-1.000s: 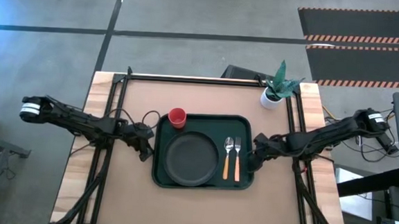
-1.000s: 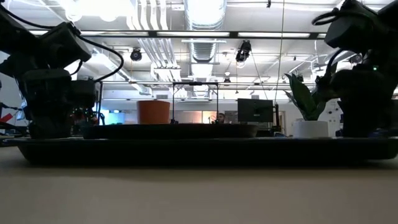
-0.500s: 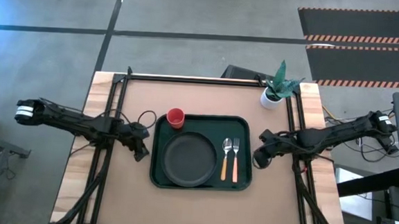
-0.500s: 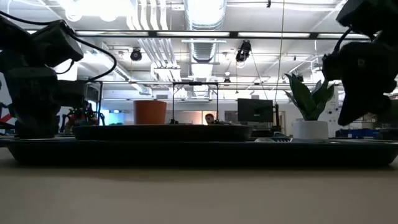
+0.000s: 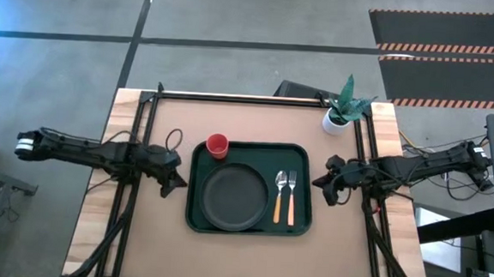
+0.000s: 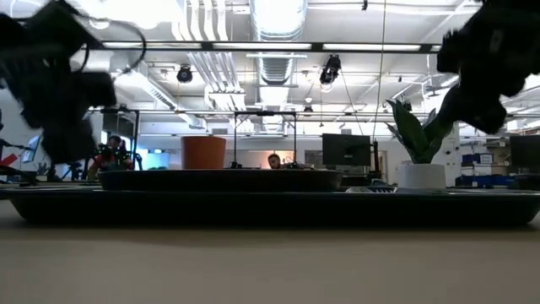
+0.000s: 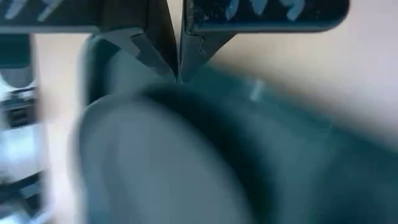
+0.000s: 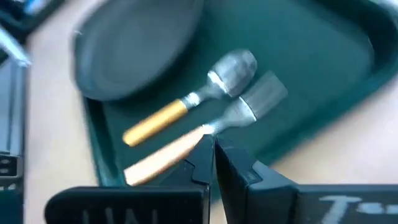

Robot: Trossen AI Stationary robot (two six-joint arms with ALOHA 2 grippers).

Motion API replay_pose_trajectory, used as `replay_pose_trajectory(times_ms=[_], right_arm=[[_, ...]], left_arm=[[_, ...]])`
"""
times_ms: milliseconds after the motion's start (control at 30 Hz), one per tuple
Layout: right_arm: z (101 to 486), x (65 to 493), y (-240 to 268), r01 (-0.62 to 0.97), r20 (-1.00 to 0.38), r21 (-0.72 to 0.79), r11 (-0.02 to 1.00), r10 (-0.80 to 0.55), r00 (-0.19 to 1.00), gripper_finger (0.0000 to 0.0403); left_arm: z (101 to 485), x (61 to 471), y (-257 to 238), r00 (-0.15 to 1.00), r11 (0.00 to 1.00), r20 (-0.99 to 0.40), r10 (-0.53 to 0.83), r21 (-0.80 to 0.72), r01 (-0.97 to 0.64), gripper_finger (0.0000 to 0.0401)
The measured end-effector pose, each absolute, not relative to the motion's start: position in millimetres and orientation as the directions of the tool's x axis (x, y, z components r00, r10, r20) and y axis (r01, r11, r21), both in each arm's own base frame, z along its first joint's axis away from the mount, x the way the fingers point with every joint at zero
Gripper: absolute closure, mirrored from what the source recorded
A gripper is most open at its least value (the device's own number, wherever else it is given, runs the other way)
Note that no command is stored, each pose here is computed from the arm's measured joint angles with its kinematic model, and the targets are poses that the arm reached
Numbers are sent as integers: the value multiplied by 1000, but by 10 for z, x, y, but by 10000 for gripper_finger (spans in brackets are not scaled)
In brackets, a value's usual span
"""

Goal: Pick and place plate/cup/fork/spoon on tray
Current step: Return to Home Position

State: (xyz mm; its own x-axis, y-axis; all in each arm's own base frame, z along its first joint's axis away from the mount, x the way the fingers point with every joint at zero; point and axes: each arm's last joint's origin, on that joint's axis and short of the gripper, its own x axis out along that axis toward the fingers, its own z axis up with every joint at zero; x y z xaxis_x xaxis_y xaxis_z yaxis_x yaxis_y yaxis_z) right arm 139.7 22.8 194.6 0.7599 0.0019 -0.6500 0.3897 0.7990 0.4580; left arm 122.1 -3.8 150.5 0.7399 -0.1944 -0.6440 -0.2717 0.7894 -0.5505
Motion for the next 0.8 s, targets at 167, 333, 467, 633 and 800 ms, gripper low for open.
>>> replay_pose_trajectory(times_ms=[167,333,467,633,800], right_arm=[[2241,1455,235,236,-535,375,897,1,845,394],[2664,1485,241,80,-423,203,976,14,906,394],[3010,1467,239,-6,-330,52,999,23,944,394],[3424,1169,180,-42,-142,-69,997,32,989,394],[3520,770,109,-55,-6,-52,997,54,999,394]], left_arm=[[1833,1227,-37,870,863,-455,-189,-500,-74,401],[2161,1132,-39,940,919,-286,-186,-389,64,401],[2340,1005,-41,969,953,-165,-186,-271,137,401],[2427,823,-46,981,970,-40,-190,-164,181,401],[2412,652,-49,981,972,6,-192,-139,191,401]])
